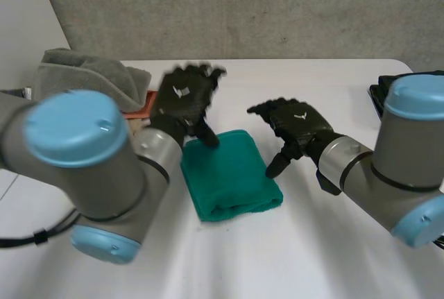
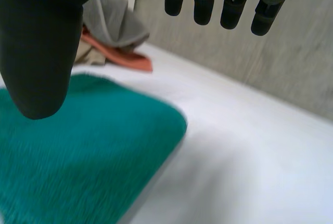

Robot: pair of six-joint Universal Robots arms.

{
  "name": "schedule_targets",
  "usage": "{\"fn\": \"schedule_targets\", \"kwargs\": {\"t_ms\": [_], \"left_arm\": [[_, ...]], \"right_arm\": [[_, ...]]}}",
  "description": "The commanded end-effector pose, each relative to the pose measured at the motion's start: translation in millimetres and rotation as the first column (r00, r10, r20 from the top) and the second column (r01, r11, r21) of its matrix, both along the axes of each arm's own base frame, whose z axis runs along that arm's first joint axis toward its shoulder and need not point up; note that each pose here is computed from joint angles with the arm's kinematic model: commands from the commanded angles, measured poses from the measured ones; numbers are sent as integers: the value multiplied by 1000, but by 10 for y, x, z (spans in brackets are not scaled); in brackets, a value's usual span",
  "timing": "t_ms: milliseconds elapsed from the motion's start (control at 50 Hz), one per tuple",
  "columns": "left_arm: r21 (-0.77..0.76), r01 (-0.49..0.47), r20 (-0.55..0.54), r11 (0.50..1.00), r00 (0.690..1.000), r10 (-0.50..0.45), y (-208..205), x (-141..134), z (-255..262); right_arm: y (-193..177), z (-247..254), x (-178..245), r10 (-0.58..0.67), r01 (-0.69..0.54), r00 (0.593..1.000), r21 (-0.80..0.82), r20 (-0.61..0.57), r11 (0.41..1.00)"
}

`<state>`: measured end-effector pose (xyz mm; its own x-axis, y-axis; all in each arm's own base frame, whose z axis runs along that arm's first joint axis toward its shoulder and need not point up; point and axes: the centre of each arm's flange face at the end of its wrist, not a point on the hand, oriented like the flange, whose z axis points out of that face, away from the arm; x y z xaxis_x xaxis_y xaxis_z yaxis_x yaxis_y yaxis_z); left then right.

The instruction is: Fold the laundry.

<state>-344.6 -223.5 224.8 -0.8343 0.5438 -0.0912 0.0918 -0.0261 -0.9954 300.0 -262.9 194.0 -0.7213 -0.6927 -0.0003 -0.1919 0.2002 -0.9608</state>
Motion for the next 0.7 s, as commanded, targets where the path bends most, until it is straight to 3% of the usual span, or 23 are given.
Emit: {"fn": "schedule_targets", "kwargs": {"t_ms": [20,120,260,320,440,540,580,640,700], "left_arm": [[184,-118,154,976,984,90,107,-18,-590],[250,-153,260,956,962,86,169,-3,-885],[287,-198,328,937,940,98,56,79,-1043],[269,-209,335,940,936,112,-24,116,-989],[152,-167,283,974,952,119,-141,104,-482],[60,-23,197,998,980,11,-153,8,6],[34,78,161,996,983,-82,-127,-46,170],[13,201,141,979,969,-201,-107,-102,292],[19,320,143,947,937,-320,-23,-160,312]], "right_arm": [[-161,-316,116,42,-32,996,120,-82,992],[-227,-532,181,93,-77,990,138,-111,987],[-282,-654,161,104,-94,962,50,-252,994],[-277,-580,134,84,-103,938,-39,-337,994],[-78,-250,159,59,-129,942,-193,-332,973],[313,-207,177,90,-179,951,-289,-295,941],[406,-228,180,100,-191,952,-307,-290,932],[547,-381,150,115,-209,949,-313,-295,926],[640,-519,109,122,-221,943,-308,-309,925]]}}
